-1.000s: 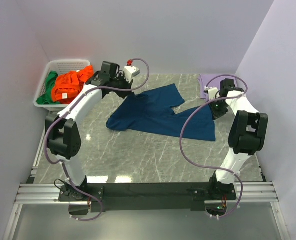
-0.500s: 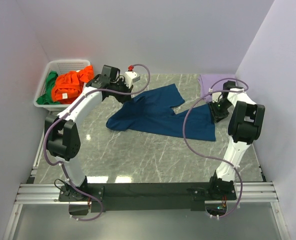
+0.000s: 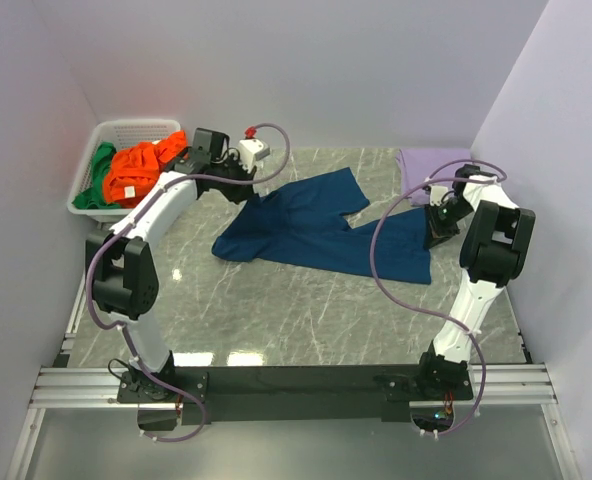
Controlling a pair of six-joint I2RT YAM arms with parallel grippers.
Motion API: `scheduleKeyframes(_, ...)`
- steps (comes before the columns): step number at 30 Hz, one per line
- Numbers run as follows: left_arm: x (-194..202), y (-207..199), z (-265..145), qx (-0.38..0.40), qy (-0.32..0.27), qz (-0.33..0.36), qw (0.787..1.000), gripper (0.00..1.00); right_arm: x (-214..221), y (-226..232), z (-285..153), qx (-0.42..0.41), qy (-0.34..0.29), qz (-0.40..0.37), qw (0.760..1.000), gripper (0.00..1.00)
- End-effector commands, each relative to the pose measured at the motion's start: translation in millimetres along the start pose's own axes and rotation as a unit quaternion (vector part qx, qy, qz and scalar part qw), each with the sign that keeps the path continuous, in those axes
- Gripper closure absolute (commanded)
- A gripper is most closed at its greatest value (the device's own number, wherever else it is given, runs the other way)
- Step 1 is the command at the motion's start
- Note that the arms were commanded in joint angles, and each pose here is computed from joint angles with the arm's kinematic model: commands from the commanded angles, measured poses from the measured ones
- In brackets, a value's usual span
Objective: Fold and stack the t-shirts
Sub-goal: Flatten the tshirt out
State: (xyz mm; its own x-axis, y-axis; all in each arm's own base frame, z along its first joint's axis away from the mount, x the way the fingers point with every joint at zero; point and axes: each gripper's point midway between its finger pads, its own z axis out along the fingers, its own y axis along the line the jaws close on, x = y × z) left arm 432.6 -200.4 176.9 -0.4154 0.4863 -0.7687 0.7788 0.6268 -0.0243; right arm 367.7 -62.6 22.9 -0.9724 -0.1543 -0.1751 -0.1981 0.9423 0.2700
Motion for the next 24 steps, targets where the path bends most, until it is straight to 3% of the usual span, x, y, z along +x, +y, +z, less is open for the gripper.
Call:
scheduleKeyframes(1,-10,12,-11,0.000,-0.021,-0.021,1.000,0.99,-13,7,-38,-0.003,-0.039,0.000,0.999,1.00)
scheduleKeyframes(14,-42,32,-118,-0.079,-0.123,-0.023,0.989,1.00,-18,30,-140,0.056,-0.142,-0.038,0.988,1.00)
scheduleKeyframes(17,-58,32,-178,-0.124,-0.180,-0.018,0.976,1.00,-25,44,-182,0.061,-0.198,-0.046,0.977,1.00)
scheduleKeyframes(19,-67,29,-206,-0.146,-0.212,-0.023,0.966,1.00,-33,58,-226,0.070,-0.263,-0.055,0.961,1.00)
scheduleKeyframes(20,-76,27,-241,-0.178,-0.245,-0.014,0.953,1.00,-32,56,-245,0.078,-0.289,-0.049,0.953,1.00)
scheduleKeyframes(24,-117,1,-317,-0.226,-0.342,0.019,0.912,1.00,-37,79,-337,0.126,-0.412,-0.064,0.900,1.00)
